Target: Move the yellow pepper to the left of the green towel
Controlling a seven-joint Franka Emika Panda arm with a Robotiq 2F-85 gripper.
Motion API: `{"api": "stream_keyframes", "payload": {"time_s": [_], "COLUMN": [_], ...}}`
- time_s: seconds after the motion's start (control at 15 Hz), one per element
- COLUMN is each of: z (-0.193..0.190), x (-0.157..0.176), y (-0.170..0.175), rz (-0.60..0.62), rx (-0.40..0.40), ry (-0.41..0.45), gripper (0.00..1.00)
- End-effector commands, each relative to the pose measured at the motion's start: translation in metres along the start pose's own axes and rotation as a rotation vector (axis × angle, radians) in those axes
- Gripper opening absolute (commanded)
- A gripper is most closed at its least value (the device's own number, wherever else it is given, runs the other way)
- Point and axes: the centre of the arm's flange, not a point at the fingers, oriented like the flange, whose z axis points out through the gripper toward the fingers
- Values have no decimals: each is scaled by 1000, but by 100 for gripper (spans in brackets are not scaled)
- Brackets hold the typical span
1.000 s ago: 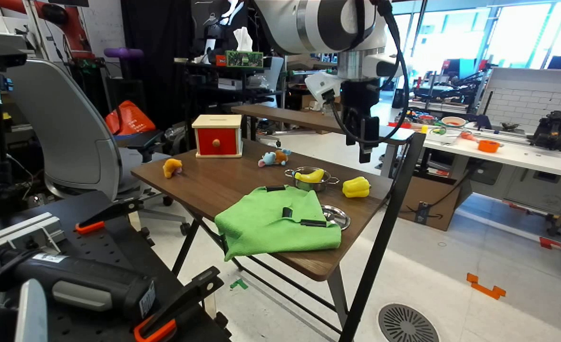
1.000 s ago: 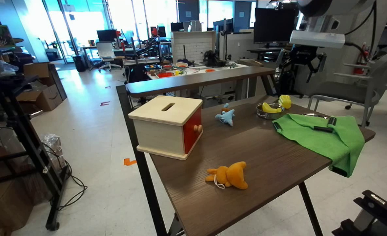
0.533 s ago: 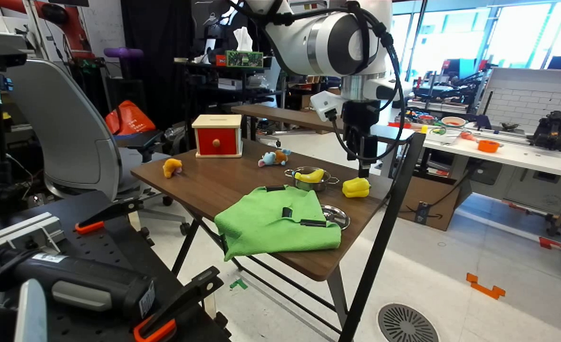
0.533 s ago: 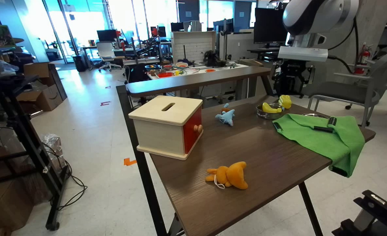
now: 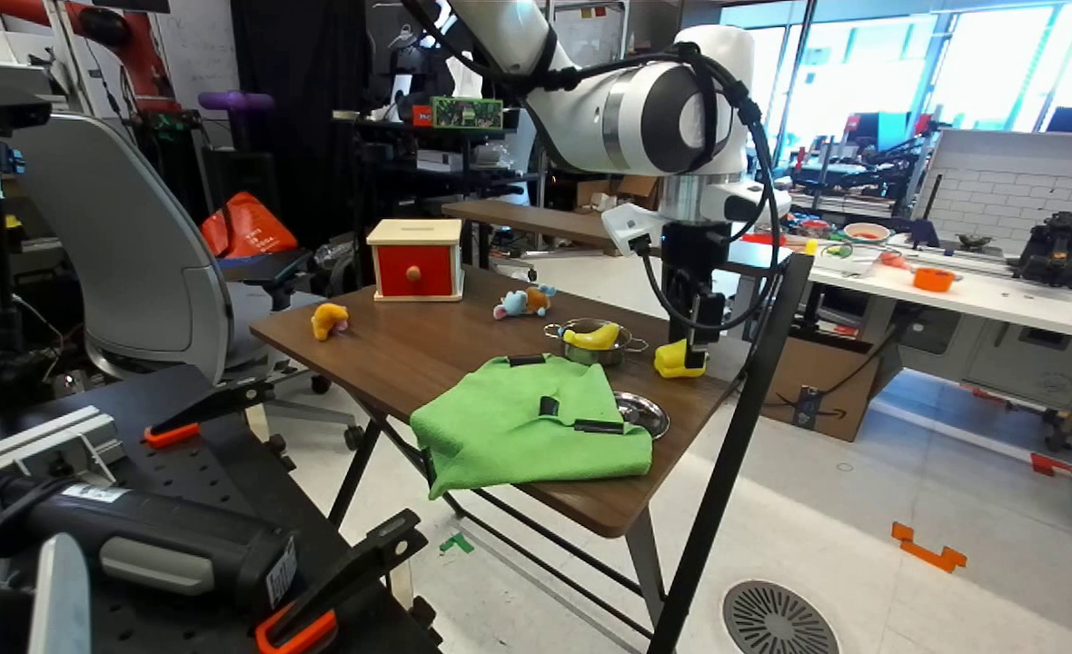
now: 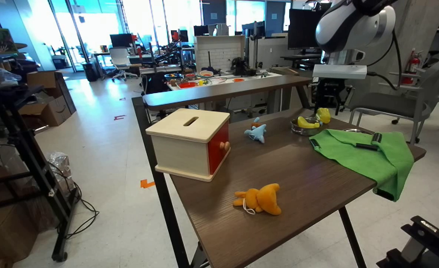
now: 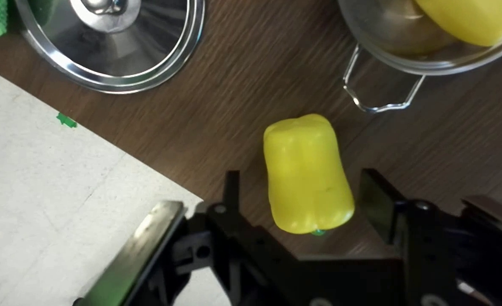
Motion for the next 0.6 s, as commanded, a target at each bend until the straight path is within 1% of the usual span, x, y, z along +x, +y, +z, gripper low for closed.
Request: {"api": "stream_keyframes", "payload": {"time_s": [0.0, 0.13, 0.2, 0.4, 0.53], "z": [11, 13, 7, -15, -39], "x": [19, 19, 18, 3, -14], "y": [-8, -7, -7, 4, 11], "rz": [3, -2, -7, -39, -80], "rx": [-46, -59, -59, -31, -11], "ry": [-8, -12, -8, 3, 30], "gripper": [41, 27, 23, 23, 23]}}
